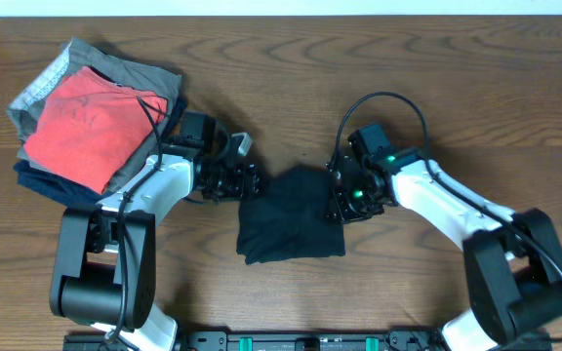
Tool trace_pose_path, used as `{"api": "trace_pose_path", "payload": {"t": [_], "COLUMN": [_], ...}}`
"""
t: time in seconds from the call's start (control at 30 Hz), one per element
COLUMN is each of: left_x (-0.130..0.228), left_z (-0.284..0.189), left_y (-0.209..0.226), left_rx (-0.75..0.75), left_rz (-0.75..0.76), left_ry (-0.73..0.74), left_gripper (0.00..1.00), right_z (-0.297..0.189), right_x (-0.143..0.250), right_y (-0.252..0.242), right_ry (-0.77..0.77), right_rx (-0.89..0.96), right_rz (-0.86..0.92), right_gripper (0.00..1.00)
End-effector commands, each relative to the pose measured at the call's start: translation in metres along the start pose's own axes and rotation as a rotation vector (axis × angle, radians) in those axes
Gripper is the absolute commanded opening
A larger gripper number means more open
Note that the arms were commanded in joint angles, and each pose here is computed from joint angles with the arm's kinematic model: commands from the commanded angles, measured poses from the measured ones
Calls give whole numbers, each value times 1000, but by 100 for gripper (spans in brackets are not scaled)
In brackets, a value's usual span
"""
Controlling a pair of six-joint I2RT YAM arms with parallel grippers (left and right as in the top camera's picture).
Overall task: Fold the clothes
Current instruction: 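Grasp the folded black shirt with the left gripper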
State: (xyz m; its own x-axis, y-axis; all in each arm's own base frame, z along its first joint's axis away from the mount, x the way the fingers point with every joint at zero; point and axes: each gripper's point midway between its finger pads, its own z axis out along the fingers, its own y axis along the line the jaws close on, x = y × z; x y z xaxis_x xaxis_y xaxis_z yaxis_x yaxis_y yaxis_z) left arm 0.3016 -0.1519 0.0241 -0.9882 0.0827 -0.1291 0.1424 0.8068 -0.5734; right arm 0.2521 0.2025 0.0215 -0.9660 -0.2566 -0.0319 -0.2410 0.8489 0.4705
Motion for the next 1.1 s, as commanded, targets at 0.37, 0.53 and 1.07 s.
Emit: {"api": "trace_pose_path", "payload": {"t": [0.37,0.53,1.07], "left_x": [84,63,-37], "left_z": [-12,-28,-41], "left_y": [22,18,-23], "left_rx": [-168,-173,79], "left_rz": [-290,-245,187], "left_ry": [299,186,-201], "left_gripper": [13,42,98], "right_z": [-8,-12,-17], "right_x": [-99,-85,-31], "right_y": [-35,-39,-72], "right_ry": [-360,-292,-91], "right_rx": [178,198,241], "right_rz": [-99,-65,119], "right_gripper": [24,29,25]}}
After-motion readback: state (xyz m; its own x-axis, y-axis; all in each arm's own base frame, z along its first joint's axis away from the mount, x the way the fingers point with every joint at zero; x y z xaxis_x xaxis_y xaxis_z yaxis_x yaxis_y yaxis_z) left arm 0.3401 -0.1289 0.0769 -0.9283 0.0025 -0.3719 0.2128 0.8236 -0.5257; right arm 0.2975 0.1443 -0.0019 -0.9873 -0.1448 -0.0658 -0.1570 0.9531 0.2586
